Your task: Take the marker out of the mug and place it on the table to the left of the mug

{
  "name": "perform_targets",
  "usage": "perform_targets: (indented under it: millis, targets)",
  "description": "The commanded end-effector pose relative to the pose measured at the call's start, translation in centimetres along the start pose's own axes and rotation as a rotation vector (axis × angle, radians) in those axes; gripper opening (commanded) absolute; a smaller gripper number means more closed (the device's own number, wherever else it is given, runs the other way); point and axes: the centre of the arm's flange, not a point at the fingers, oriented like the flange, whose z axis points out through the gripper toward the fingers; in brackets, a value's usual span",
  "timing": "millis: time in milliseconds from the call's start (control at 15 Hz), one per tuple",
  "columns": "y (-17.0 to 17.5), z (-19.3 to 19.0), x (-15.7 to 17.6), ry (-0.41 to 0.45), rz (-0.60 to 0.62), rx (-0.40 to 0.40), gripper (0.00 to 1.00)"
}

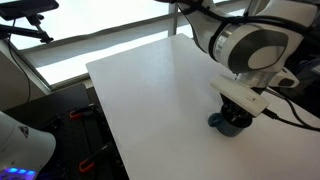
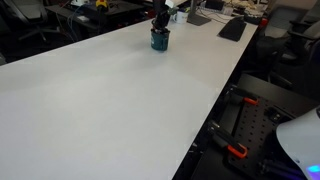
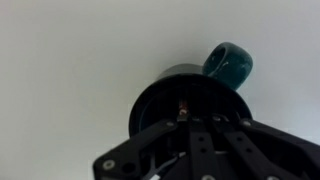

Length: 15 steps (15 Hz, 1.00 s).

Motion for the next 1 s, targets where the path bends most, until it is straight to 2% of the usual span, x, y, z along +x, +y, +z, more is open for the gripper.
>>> perform_targets:
  millis: [0,333,400,533,933]
  targets:
    - [-0.8,-1.8,-1.0,0.038,-0.038,0.002,0.00]
    - [-1.3,-3.6,-0.2,0.124,-0.048,-0.041,0.00]
    - [-1.4,-3.8,-0.3,0.126,-0.048,-0.046,0.23]
    - [-1.4,-4.2,-0.3,0.118,-0.049,-0.046,0.34]
    - [-1.3,-4.5,-0.6,0.104,-0.037,-0.046,0.80]
